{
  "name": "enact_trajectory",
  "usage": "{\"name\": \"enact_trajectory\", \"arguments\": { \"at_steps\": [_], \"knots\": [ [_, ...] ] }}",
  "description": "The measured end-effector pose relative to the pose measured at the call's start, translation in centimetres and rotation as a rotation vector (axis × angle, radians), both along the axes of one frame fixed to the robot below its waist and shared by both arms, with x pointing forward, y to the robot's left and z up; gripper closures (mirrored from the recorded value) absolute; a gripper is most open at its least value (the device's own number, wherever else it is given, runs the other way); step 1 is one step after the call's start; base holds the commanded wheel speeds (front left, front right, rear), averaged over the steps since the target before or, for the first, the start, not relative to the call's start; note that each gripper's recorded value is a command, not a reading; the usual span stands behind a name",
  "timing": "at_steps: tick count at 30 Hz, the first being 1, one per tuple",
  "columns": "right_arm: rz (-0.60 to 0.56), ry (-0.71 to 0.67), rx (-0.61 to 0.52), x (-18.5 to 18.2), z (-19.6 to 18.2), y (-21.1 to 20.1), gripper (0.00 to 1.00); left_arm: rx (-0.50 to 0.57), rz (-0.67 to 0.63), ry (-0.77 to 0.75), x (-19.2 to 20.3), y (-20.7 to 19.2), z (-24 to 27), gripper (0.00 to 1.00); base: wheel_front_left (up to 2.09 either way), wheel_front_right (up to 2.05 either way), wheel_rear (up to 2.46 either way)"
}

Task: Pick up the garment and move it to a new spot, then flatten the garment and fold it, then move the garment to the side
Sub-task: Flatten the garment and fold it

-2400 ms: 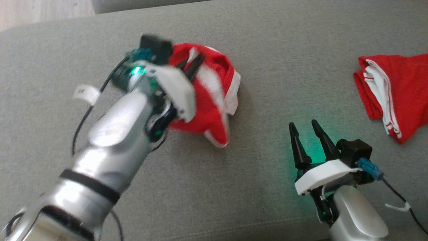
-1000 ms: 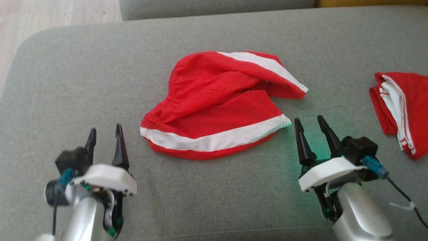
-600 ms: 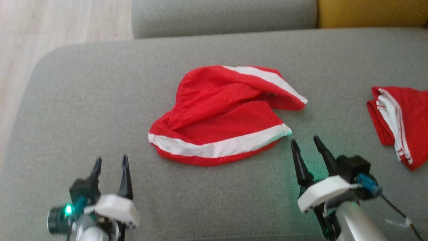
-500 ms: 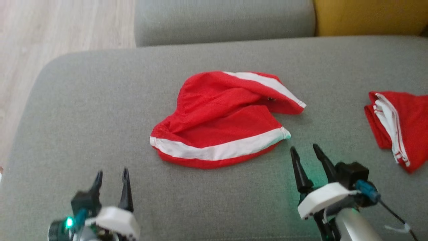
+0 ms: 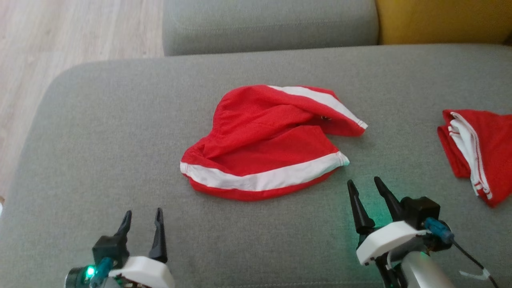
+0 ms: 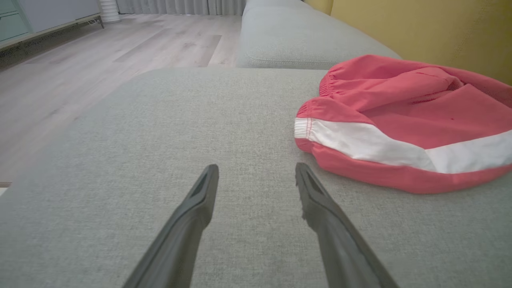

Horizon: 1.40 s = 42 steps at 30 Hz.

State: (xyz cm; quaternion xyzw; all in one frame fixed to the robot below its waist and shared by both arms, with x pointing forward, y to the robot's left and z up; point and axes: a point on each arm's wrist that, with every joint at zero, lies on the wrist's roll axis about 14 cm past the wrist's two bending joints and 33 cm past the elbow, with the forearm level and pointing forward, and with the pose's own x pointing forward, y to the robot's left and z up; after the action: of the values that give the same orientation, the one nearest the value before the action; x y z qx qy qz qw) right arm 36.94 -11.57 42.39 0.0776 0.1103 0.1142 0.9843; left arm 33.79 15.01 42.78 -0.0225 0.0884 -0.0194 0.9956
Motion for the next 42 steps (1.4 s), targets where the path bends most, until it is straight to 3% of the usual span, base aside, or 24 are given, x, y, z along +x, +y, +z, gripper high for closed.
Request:
{"name": "enact_trajectory", "arguments": {
  "at_steps": [13,32,35,36,37,38,42],
  "knots": [
    [0.026,0.046,-0.004,4.9,-1.7,1.0,0.00,-0.045,-0.041,0.043,2.9,-1.8,-1.4,0.00,0.00,0.00,0.00],
    [0.087,0.095,0.005,5.4,-3.2,3.0,0.02,-0.060,-0.044,0.064,3.7,-1.8,-2.1,0.00,0.00,0.00,0.00],
    [0.085,0.105,0.011,5.2,-3.5,3.0,0.24,-0.060,-0.047,0.064,3.7,-1.9,-2.1,0.00,0.00,0.00,0.00],
    [0.081,0.106,0.013,5.1,-3.5,2.9,0.39,-0.060,-0.048,0.063,3.7,-2.0,-2.1,0.00,0.00,0.00,0.00],
    [0.076,0.106,0.017,5.2,-3.4,2.8,0.61,-0.060,-0.049,0.063,3.7,-2.0,-2.1,0.00,0.00,0.00,0.00],
    [0.072,0.105,0.019,5.2,-3.4,2.7,1.00,-0.060,-0.050,0.063,3.7,-2.0,-2.1,0.00,0.00,0.00,0.00],
    [0.058,0.095,0.028,5.3,-3.0,2.4,1.00,-0.061,-0.055,0.059,3.8,-2.2,-1.9,0.00,0.00,0.00,0.00]
  ]
}}
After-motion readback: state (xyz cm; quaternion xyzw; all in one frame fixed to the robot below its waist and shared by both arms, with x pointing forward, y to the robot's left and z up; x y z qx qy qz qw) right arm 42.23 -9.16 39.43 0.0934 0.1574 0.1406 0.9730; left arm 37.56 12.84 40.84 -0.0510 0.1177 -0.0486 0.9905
